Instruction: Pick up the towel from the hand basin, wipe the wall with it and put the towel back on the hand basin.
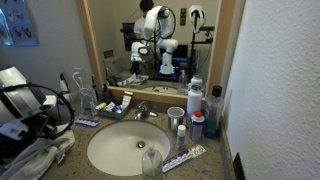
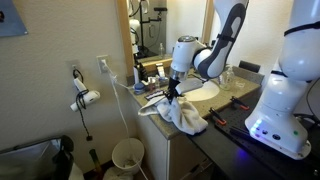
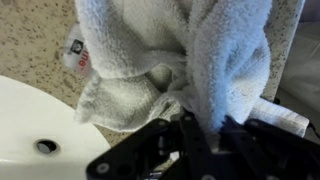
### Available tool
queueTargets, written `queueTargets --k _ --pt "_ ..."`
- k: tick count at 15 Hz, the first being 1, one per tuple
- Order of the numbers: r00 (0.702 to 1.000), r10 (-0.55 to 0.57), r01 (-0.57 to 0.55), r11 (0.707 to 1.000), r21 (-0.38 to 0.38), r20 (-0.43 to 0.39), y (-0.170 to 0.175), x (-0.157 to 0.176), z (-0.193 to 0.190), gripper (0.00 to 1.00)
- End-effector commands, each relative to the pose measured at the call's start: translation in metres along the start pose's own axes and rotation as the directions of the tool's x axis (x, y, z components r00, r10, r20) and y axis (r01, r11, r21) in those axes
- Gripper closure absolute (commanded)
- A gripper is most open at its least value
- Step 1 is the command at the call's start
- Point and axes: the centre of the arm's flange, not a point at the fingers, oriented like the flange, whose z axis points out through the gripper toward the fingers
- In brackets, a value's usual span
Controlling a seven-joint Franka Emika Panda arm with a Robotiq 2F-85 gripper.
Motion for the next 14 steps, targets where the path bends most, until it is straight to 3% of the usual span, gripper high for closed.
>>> queueTargets --k 1,9,14 --pt "0.999 0.039 -0.039 0.998 -0.049 0.002 -0.005 0.017 -0.017 0.96" --pt "0.985 0.105 -0.131 0.971 -0.199 -0.133 0.017 0.062 -0.131 0.96" --pt "0.934 0.145 -0.247 0.921 -0.299 -0.327 0.05 0.104 -0.22 0.96"
